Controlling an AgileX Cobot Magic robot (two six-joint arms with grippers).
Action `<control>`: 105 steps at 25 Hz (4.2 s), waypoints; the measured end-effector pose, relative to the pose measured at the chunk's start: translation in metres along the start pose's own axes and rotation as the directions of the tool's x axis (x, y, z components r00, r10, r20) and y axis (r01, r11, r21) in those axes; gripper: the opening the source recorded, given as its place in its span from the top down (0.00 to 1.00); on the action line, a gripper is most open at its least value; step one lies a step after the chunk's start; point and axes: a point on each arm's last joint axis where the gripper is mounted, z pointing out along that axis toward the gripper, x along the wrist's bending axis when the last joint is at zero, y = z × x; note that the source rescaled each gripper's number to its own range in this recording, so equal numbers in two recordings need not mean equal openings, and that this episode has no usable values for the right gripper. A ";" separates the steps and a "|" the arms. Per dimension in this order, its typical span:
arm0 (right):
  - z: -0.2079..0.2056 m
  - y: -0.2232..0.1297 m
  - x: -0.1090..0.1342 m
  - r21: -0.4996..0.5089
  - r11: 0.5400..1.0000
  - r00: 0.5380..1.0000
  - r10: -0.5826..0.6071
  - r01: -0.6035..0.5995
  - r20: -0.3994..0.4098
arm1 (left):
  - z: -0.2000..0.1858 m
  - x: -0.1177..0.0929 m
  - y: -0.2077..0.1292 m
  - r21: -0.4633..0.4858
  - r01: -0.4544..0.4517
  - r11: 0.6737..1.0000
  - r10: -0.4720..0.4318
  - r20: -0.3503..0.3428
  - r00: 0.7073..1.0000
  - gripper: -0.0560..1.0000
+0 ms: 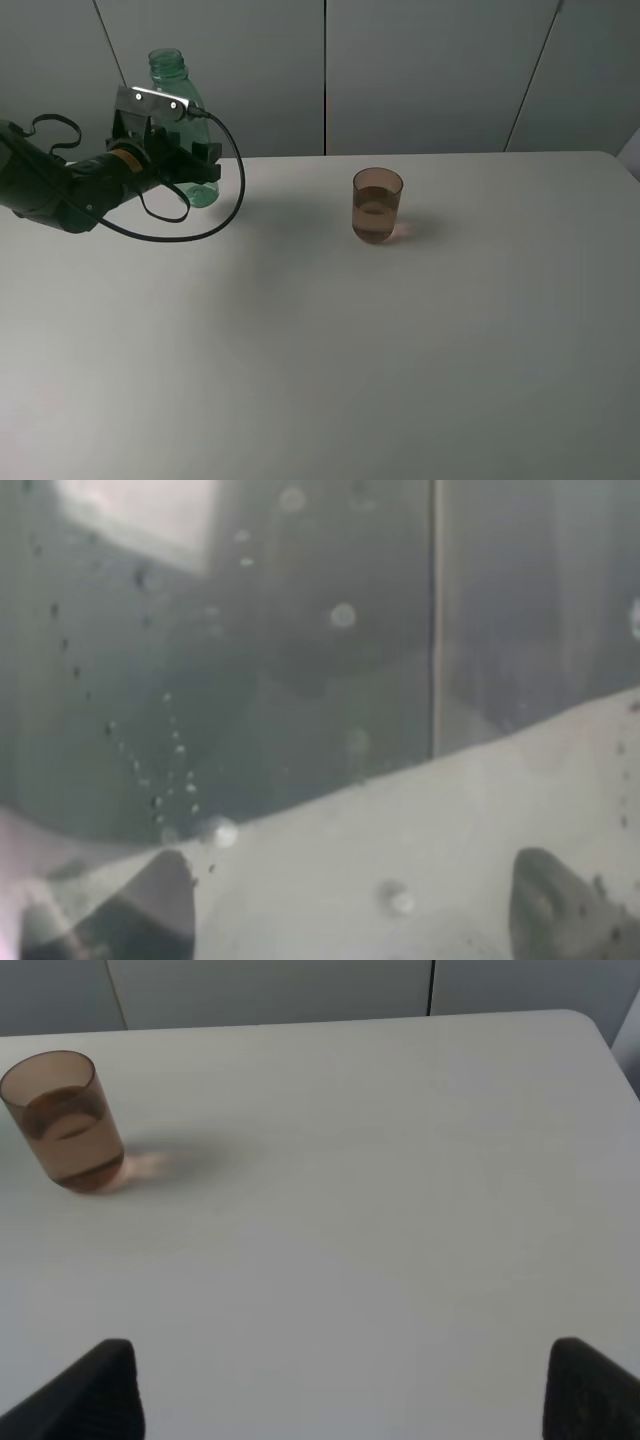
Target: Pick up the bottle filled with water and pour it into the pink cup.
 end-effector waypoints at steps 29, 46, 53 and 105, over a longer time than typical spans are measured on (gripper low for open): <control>0.000 0.000 0.000 0.000 1.000 1.000 0.000 0.000 0.000 | 0.009 0.026 -0.027 0.000 0.049 0.999 -0.049 -0.050 0.998 0.95; 0.000 0.000 0.000 0.000 1.000 1.000 0.000 0.000 0.000 | 0.010 0.025 -0.030 0.043 0.090 0.995 -0.088 -0.051 0.995 0.95; 0.000 0.000 0.000 0.000 1.000 1.000 0.000 0.000 0.000 | 0.009 0.025 -0.033 0.070 0.052 0.996 -0.049 -0.048 0.998 0.37; 0.000 0.000 0.000 0.000 1.000 1.000 0.000 0.000 0.000 | -0.121 0.025 0.082 0.479 0.070 0.875 -0.024 -0.102 0.995 0.05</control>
